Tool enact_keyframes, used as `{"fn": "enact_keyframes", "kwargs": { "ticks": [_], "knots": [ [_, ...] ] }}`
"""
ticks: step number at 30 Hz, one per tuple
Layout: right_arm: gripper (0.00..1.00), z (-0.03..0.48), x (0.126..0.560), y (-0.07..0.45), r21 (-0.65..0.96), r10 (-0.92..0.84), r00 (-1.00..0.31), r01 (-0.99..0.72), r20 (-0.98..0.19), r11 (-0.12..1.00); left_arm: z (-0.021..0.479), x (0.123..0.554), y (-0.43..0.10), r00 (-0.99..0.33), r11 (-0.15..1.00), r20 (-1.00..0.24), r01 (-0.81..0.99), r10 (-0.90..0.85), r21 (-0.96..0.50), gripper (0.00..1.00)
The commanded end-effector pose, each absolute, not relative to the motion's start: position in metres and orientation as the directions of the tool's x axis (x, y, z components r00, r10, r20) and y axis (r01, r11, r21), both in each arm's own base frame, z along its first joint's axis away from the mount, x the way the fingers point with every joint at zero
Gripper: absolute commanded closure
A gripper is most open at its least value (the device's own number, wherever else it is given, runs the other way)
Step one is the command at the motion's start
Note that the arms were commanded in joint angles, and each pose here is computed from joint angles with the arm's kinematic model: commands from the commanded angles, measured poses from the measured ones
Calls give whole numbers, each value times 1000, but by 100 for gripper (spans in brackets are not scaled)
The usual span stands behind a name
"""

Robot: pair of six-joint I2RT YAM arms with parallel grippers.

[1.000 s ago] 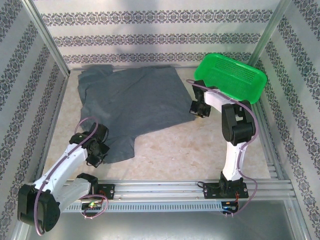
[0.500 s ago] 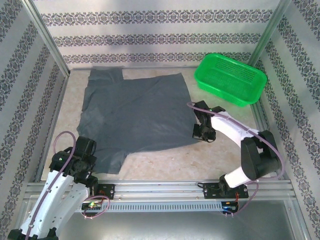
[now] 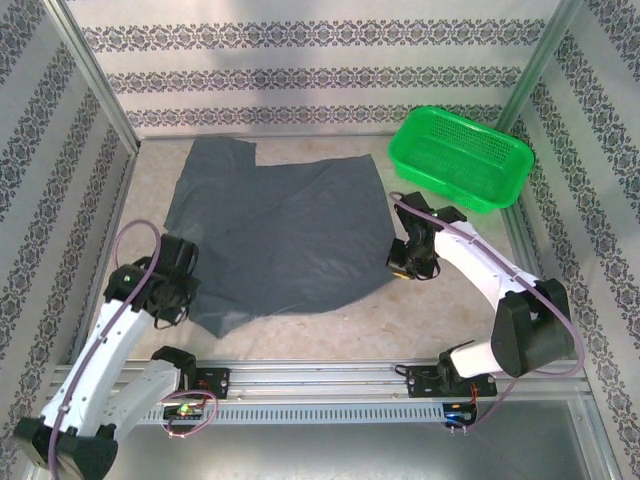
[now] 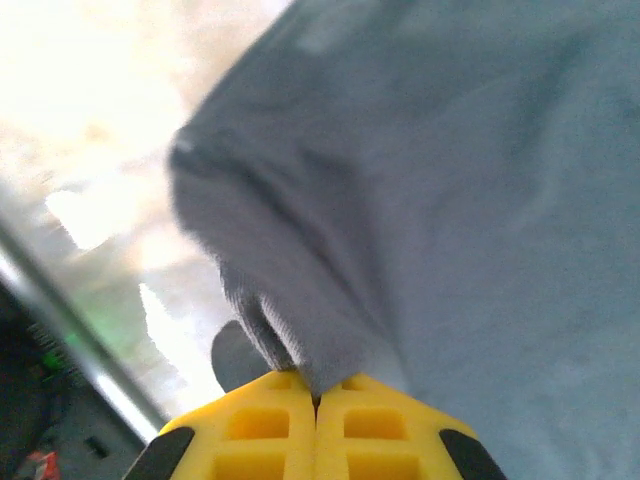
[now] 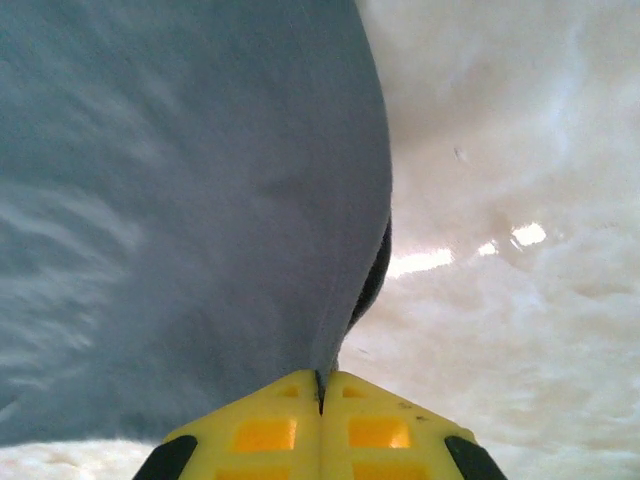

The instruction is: Fold and stack the t-shirts

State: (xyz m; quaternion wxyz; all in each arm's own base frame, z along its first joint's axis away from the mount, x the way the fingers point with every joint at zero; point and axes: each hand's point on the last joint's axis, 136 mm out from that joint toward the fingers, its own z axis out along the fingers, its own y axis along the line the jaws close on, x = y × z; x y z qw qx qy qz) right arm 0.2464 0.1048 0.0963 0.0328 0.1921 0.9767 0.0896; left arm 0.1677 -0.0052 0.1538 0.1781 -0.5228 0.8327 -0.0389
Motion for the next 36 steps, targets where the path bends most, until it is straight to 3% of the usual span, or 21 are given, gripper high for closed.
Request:
{"fn": "enact_keyframes", "kwargs": {
  "ticks": [1, 15, 36],
  "knots": [
    [100, 107, 271, 106, 228, 482, -875, 462, -38, 857, 174, 218, -2, -391, 497, -341, -805, -855, -324, 100],
    [100, 110, 373, 103, 256, 591, -800, 552, -104, 793, 182, 292, 36, -360, 495, -379, -787, -853, -368, 100],
    [100, 89, 428, 102, 252, 609, -787, 573, -96, 780, 171, 352, 61, -406, 556, -391, -704, -826, -443, 100]
  ]
}}
